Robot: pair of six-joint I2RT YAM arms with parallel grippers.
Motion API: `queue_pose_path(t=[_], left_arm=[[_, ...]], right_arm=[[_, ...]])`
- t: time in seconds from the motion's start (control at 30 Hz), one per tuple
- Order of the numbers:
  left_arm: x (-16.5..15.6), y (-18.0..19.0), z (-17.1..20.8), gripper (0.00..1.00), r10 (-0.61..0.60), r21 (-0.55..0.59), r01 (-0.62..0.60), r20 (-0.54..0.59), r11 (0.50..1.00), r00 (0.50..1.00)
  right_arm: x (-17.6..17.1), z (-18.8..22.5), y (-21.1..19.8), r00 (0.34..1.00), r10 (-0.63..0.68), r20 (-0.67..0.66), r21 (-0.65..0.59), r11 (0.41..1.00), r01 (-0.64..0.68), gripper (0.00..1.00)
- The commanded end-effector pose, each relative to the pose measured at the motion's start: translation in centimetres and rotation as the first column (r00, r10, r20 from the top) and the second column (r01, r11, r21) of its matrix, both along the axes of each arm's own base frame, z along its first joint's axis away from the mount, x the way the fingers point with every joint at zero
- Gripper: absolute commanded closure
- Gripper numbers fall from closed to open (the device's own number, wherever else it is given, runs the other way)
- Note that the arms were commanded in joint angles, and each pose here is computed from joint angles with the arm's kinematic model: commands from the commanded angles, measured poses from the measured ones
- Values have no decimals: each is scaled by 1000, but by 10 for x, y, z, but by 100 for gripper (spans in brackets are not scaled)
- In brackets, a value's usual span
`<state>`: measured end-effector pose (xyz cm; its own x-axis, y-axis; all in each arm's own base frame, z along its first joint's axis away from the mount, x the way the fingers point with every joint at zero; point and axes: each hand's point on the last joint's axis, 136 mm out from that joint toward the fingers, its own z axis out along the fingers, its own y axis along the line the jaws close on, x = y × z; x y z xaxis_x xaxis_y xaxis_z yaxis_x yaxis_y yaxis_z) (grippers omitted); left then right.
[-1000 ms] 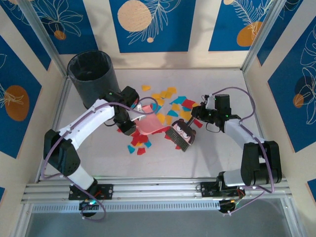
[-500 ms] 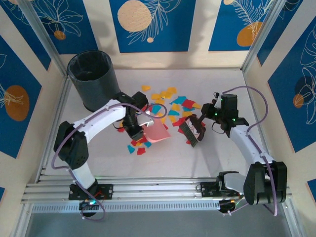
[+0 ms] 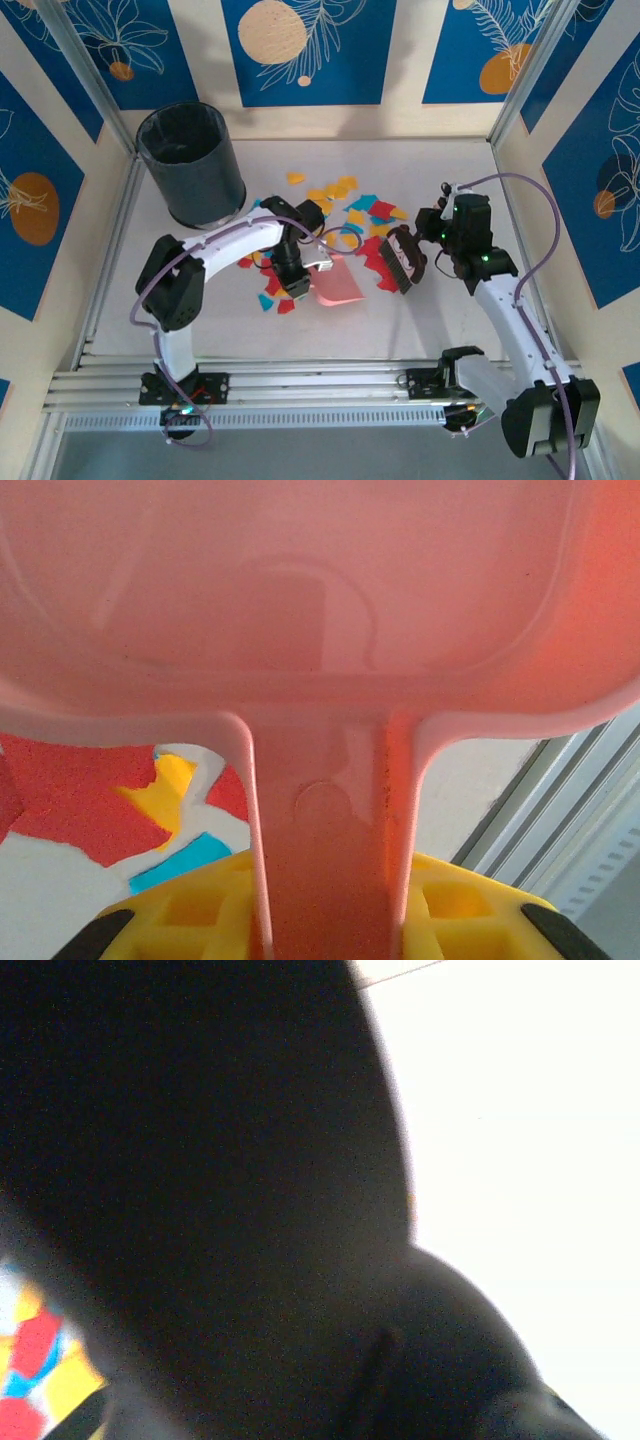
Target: Sweep away the paper scraps from the table
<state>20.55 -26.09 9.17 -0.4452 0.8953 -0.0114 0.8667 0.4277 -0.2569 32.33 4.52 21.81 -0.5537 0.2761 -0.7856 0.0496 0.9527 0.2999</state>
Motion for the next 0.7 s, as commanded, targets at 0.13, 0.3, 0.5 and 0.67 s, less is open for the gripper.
queue_pose_path(t=[0.13,0.3,0.5,0.67], left_arm=[[-3,-9,-5,100,-29,3,29,-22,1000,999],[1,-11,-11,100,-30,26,30,-16,999,999],[5,-17,-22,100,-41,51,42,-22,998,999],[6,-22,-29,100,-52,71,54,-33,996,998]], right_arm=[[-9,14,-32,987,-131,96,-211,966,149,100],[-13,-1,-33,988,-135,78,-256,955,151,100],[-15,-20,-21,993,-105,53,-231,966,115,100],[-17,-32,-15,995,-97,27,-211,972,101,100]])
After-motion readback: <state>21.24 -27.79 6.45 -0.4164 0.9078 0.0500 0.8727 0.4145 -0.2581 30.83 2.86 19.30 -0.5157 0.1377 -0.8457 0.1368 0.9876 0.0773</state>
